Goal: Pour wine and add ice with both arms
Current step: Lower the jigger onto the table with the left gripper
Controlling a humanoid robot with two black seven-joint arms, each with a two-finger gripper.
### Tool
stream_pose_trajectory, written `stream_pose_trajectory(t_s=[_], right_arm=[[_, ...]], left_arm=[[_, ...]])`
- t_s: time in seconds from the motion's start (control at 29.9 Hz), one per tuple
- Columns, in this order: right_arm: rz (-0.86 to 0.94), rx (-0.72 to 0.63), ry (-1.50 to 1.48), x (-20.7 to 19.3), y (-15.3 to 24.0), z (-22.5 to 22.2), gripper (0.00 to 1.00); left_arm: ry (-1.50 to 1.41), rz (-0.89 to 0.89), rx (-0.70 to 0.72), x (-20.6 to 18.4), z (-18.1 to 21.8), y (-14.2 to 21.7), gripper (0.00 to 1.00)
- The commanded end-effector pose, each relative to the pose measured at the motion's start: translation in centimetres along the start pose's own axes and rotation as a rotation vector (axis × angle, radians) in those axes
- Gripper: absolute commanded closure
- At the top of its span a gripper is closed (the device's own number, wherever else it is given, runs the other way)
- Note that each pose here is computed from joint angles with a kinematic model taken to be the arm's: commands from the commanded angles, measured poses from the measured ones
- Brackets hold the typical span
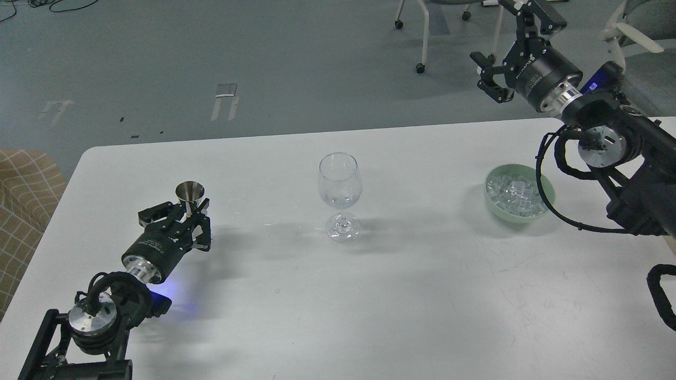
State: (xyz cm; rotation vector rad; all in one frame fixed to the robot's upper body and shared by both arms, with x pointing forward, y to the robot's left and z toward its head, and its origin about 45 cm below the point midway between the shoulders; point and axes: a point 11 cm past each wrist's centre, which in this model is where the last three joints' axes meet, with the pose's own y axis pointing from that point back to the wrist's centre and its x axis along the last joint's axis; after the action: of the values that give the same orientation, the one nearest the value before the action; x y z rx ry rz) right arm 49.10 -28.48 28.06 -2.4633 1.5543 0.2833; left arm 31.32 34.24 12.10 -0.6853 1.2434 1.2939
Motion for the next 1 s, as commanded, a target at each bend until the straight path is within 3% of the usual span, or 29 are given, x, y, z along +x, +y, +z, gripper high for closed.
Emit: stream_pose_trajectory(t_s=[0.0, 0.57, 0.77, 0.97], right_arm=[[-0.001, 0.000, 0.000, -0.01, 0.00, -0.02, 0.00], [-0.001, 0.001, 0.002, -0.08, -0.07, -0.04, 0.00], [-0.001, 0.001, 0.002, -0.06, -0.09, -0.10, 0.00], [-0.001, 0.001, 0.004, -0.06, -0.09, -0.09, 0.00]], left_arm=[[0.001, 0.010, -0.006, 0.41, 0.11, 0.22, 0.67], [-0.028, 0.035, -0.008, 0.94, 0.78, 0.39, 0.62], [-0.030, 0.038, -0.005, 0.99, 0.82, 0.41, 0.52], [-0.031, 0.041, -0.004, 0.98, 0.84, 0.38, 0.36]])
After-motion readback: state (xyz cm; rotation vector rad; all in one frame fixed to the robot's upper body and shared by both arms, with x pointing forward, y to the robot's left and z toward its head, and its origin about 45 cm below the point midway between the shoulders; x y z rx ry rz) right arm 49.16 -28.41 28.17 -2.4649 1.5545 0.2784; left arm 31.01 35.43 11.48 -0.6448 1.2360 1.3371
